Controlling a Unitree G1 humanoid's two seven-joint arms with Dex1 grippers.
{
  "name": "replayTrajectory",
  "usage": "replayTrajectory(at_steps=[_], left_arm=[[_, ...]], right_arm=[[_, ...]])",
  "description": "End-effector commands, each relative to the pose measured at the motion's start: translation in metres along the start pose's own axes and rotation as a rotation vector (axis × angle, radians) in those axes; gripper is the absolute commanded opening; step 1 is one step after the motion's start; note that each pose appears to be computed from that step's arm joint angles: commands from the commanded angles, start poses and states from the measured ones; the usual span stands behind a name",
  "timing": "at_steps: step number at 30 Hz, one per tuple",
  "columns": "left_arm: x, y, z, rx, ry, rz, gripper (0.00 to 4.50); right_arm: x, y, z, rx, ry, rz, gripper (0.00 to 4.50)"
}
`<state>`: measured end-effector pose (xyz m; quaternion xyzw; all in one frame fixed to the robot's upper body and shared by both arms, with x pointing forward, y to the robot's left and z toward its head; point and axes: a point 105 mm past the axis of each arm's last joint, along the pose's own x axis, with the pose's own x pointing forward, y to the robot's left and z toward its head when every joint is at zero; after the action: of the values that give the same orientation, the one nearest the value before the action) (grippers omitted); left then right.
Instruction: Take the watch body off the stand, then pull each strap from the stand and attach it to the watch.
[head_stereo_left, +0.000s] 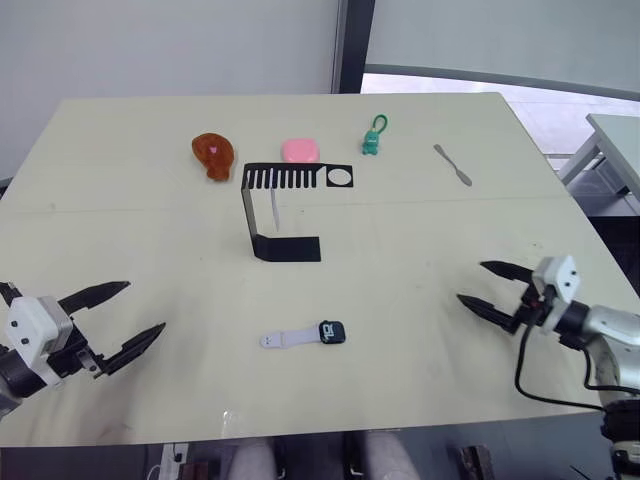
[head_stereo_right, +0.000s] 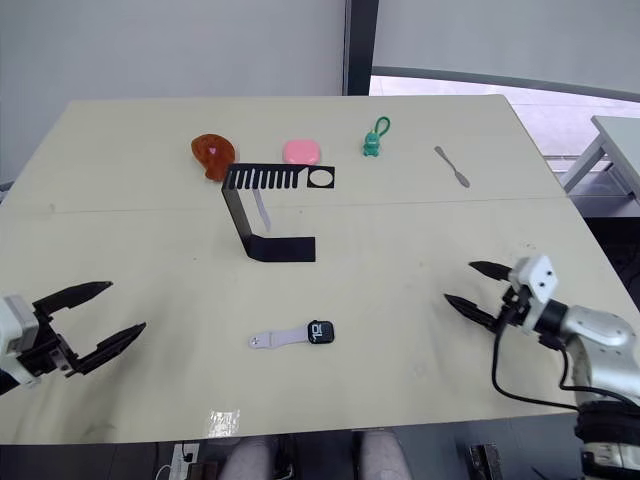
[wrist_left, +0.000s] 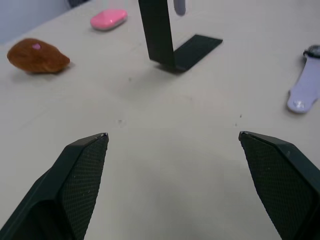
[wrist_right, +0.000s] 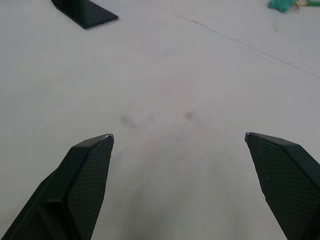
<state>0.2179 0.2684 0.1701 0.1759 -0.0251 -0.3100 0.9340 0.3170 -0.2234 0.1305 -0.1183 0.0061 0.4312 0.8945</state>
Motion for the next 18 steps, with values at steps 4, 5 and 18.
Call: replayTrajectory(at_steps=[4, 5, 18], left_arm=[[0.033, -0.023, 0.032, -0.054, -0.129, 0.050, 4.50], [0.038, -0.027, 0.034, -0.071, -0.143, 0.062, 4.50], [0.083, -0.063, 0.038, -0.113, -0.185, 0.122, 4.50]], right_arm=[[0.068, 0.030, 0.031, -0.023, -0.072, 0.118, 4.47], [0.080, 0.035, 0.035, -0.034, -0.085, 0.127, 3.92], [0.182, 0.059, 0.045, -0.004, -0.097, 0.140, 0.06]])
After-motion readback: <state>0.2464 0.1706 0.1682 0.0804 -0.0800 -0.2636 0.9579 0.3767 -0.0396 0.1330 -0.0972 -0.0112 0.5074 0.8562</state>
